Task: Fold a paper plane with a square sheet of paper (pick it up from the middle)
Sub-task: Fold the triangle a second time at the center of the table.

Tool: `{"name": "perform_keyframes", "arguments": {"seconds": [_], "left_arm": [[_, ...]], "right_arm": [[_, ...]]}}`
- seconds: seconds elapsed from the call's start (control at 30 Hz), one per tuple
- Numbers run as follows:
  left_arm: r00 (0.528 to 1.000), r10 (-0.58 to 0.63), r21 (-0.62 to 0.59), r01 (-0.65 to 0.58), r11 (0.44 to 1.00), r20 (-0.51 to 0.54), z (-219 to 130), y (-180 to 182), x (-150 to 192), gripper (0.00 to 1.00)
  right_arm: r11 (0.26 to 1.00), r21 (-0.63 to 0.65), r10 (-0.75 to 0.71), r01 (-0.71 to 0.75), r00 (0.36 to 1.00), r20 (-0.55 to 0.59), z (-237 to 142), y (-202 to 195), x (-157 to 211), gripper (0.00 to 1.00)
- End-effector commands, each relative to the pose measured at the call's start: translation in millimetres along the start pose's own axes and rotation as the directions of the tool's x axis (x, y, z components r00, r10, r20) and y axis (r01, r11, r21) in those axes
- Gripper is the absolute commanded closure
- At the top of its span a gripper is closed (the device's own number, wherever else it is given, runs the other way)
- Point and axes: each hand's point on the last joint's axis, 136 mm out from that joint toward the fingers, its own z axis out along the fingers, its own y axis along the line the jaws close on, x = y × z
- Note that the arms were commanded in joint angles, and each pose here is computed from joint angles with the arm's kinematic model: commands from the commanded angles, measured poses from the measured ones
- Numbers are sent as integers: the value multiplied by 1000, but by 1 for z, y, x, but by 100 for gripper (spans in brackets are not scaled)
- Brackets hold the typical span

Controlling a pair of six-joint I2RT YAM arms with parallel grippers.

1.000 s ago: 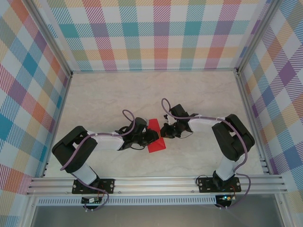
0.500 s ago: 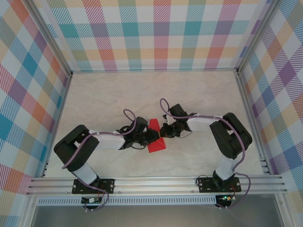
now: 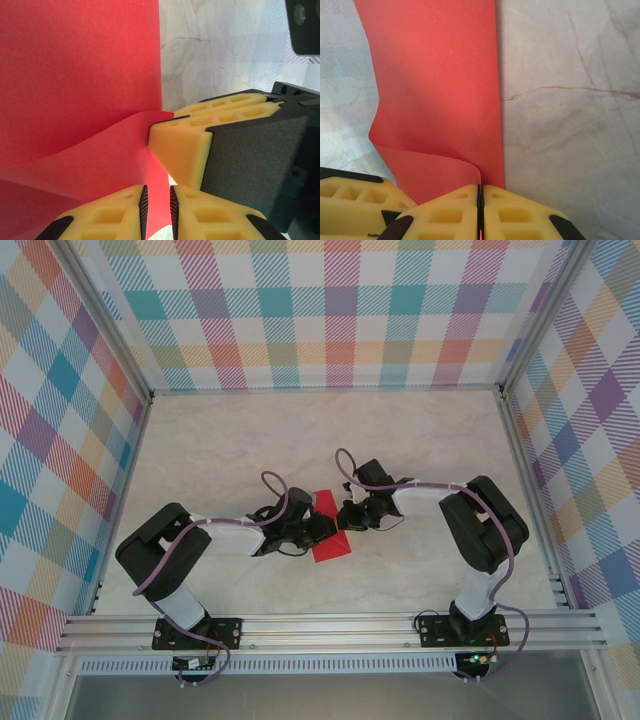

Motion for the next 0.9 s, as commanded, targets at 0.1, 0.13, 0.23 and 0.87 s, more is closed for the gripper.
{"name": "perform_keyframes", "arguments": {"seconds": [0.1,0.13,0.23,0.87], "left_arm": [[1000,26,-6,-26,1000,-5,4,-2,0,79],[1000,26,-7,-26,1000,-6,5,-2,0,79],[1000,24,-14,-24,1000,-8,6,0,0,79],[1000,7,-71,-7,997,-9,8,15,2,82]], "right_arm": [[1000,19,7,-6,1000,-12,4,-5,-4,91],[1000,22,10,-10,1000,-16,5,-6,-4,91],[999,27,21,-21,999,-28,8,-8,-2,91],[998,42,52,-50,997,-55,13,-13,0,91]]}}
